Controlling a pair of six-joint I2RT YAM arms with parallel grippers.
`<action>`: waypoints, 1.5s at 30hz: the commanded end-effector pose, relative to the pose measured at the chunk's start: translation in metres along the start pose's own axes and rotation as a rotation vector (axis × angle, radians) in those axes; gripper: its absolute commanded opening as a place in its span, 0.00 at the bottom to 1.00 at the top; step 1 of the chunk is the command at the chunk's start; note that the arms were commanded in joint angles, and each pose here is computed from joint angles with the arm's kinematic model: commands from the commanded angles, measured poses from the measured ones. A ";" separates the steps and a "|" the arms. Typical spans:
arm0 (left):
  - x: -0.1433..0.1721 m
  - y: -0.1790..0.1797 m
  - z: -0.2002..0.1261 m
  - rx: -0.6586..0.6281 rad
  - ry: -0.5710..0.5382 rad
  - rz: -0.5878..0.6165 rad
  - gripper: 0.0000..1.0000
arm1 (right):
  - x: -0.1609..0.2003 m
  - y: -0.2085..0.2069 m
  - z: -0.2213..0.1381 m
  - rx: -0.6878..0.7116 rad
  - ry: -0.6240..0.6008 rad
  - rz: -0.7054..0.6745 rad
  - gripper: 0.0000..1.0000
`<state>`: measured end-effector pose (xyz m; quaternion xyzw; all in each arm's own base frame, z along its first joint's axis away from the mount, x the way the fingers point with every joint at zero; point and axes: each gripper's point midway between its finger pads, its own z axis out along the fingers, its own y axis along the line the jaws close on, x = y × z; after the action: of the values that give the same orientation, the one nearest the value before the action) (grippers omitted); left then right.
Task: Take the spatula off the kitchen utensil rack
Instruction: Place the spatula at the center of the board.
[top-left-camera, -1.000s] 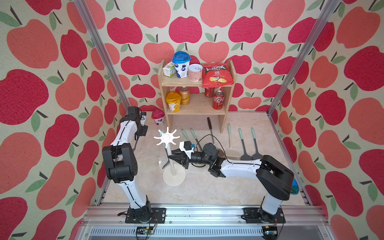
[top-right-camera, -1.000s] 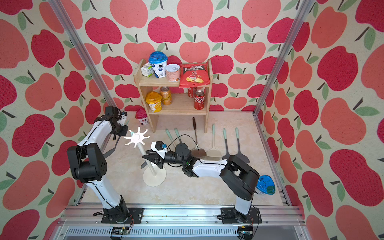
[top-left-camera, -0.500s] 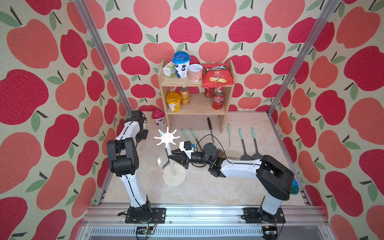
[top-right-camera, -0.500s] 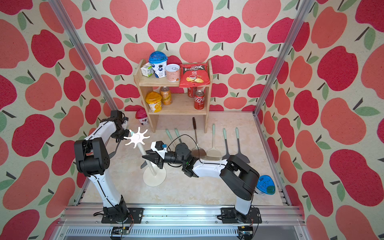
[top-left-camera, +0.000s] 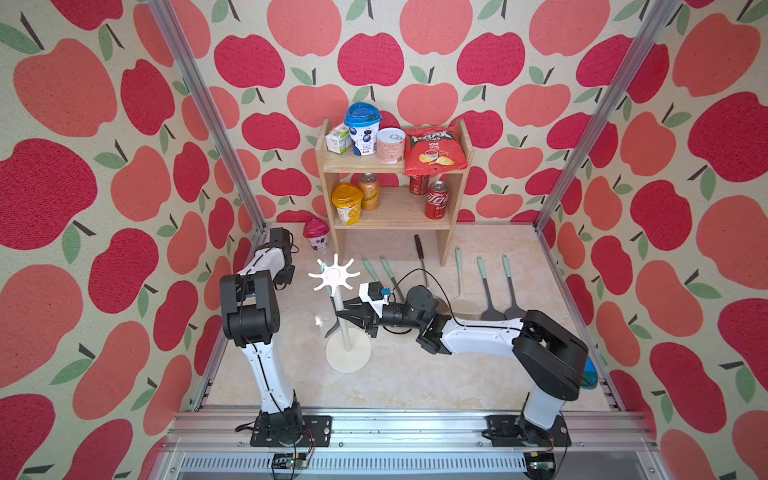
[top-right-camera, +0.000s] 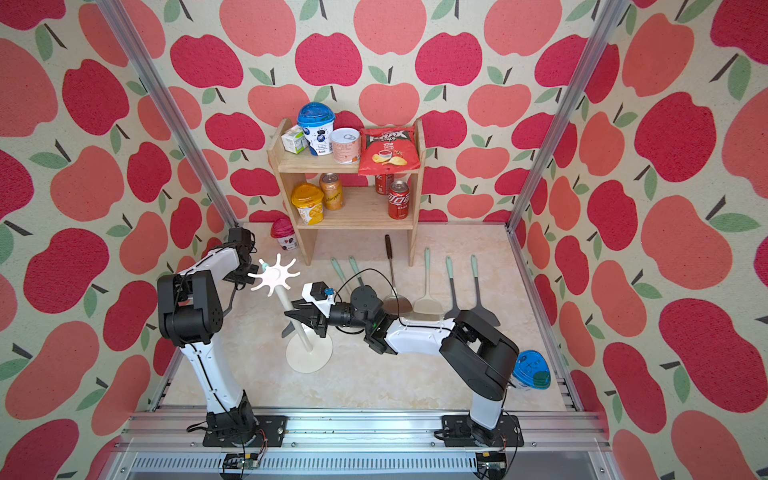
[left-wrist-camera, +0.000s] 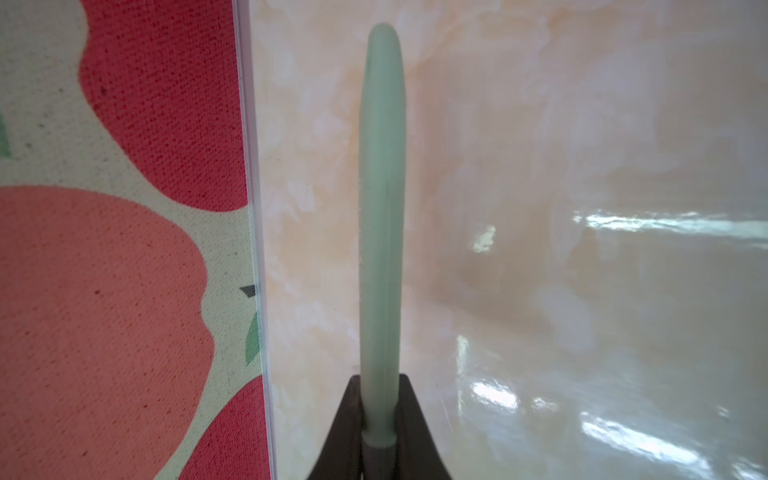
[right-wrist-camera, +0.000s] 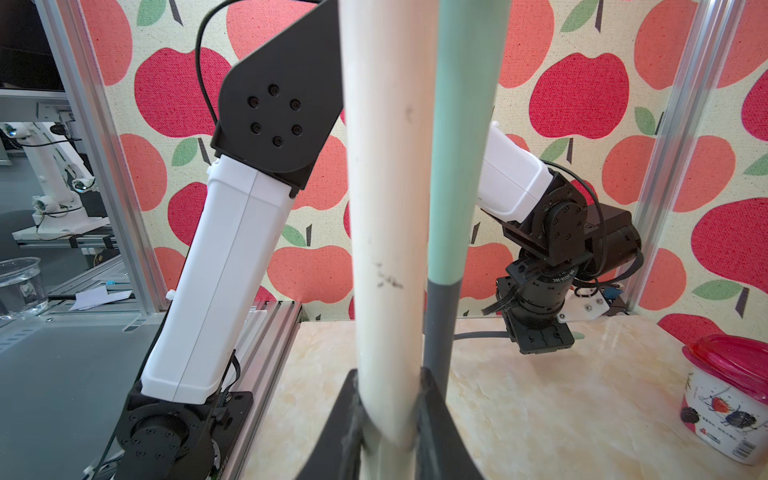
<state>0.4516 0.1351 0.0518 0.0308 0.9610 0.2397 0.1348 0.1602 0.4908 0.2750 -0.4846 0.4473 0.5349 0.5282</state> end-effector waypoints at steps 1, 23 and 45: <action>0.007 -0.002 0.017 -0.067 0.024 0.021 0.00 | 0.014 -0.005 -0.004 0.007 0.044 0.032 0.04; 0.043 -0.042 0.066 -0.059 0.166 0.100 0.00 | 0.021 -0.012 -0.004 0.015 0.056 0.056 0.04; 0.055 -0.043 0.056 -0.086 0.242 0.112 0.11 | 0.018 -0.016 -0.011 0.037 0.057 0.041 0.04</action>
<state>0.4549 0.1471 0.0233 0.0231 0.9361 0.3379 0.0953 0.1634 0.4882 0.2748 -0.4863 0.4463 0.5380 0.5243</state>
